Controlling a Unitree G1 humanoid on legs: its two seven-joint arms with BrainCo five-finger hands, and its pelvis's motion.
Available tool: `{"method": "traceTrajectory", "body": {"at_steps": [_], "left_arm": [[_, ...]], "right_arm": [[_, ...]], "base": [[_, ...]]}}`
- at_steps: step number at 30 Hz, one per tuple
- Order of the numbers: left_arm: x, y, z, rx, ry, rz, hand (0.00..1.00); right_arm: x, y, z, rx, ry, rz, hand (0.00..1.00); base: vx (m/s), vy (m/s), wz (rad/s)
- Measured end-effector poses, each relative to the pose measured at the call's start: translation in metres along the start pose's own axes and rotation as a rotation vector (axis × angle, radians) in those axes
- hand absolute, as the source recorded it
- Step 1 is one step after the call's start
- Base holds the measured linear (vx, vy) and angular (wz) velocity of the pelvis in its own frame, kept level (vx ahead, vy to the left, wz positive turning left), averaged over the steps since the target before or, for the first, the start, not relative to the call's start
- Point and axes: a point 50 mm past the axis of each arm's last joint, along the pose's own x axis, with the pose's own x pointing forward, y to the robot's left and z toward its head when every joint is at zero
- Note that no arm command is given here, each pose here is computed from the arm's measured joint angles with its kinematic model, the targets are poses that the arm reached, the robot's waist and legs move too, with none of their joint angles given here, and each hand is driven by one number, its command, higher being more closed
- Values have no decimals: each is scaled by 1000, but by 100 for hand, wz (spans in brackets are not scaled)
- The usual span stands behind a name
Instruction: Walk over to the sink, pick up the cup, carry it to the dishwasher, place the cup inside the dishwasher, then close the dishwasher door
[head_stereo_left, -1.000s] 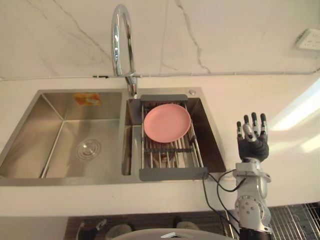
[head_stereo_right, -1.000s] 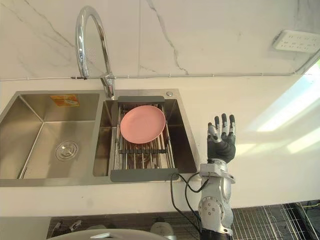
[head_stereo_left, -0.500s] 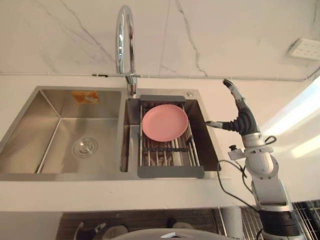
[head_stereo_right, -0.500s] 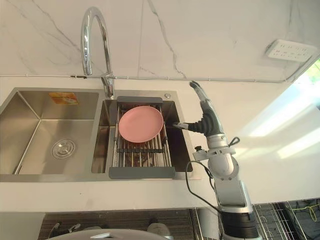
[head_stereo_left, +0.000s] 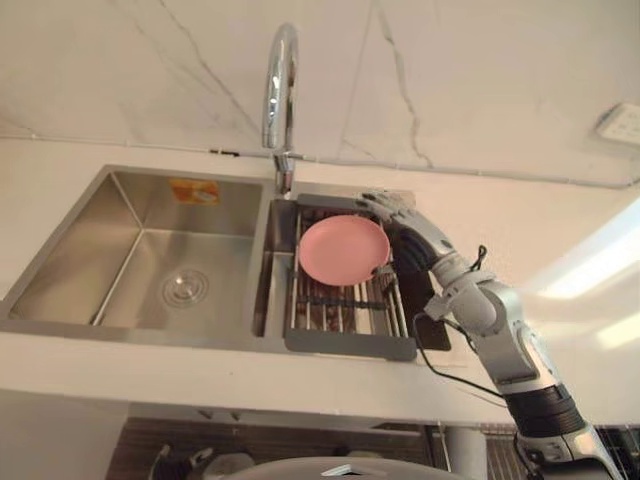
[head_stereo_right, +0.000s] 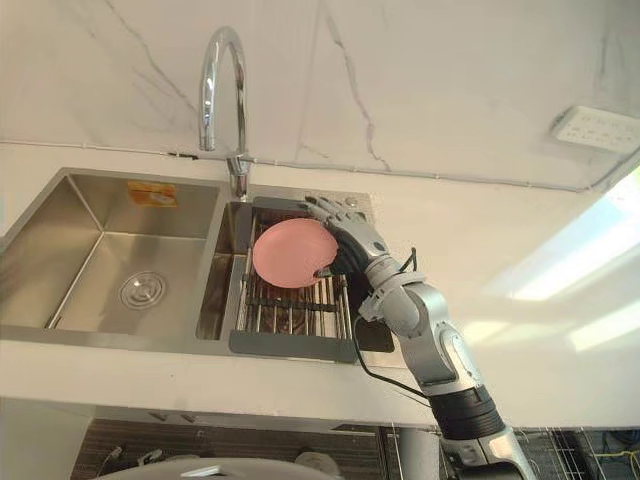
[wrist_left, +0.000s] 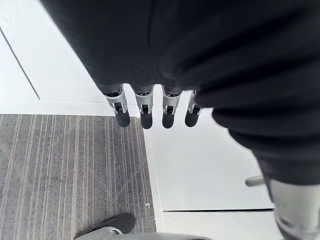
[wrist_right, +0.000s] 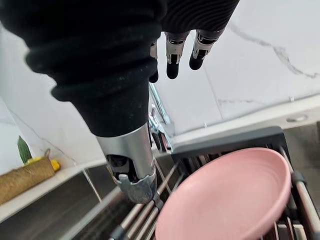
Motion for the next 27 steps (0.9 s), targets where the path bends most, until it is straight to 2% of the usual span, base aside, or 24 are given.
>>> {"method": "traceTrajectory", "body": {"at_steps": [3, 14, 27], "left_arm": [[0, 0, -1, 4, 5, 0, 0], [0, 2, -1, 17, 1, 3, 0], [-1, 2, -2, 16, 3, 5, 0]], "right_arm": [[4, 11, -10, -43, 34, 88, 0], [10, 37, -33, -153, 112, 238, 0], [10, 41, -46, -249, 148, 250, 0]], "base": [[-14, -11, 12], [-13, -4, 4], [-7, -3, 2]]}}
